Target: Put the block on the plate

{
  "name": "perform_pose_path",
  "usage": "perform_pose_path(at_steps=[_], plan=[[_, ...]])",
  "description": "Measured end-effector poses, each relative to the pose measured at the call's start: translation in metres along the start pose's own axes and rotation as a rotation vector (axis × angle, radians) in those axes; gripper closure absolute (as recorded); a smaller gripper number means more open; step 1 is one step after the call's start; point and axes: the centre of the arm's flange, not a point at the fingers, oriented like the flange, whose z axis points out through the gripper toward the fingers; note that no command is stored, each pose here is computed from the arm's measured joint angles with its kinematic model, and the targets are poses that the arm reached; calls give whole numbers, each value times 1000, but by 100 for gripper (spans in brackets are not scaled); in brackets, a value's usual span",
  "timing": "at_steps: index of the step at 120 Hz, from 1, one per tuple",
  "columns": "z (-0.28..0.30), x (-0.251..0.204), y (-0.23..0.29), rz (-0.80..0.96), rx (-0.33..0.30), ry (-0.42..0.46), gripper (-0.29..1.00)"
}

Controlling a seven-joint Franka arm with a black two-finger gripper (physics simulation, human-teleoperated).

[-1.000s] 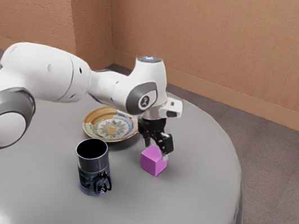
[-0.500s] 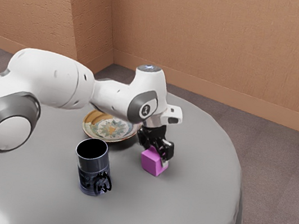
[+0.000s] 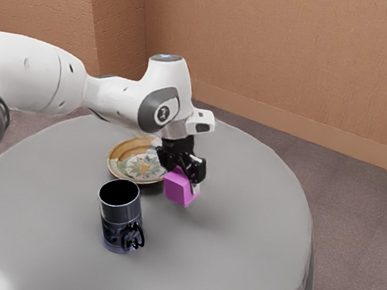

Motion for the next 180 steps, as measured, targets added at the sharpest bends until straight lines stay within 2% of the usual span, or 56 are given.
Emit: perform_pose_path(at_steps=[28, 58, 91, 132, 157, 180], plan=[[-49, -11, -53, -47, -4, 5, 31], [-82, -12, -119, -66, 72, 7, 31], [-63, 25, -164, -69, 115, 10, 31], [0, 45, -179, -47, 126, -45, 30], [4, 47, -177, -33, 122, -45, 13], [-26, 49, -162, -8, 107, -9, 5]])
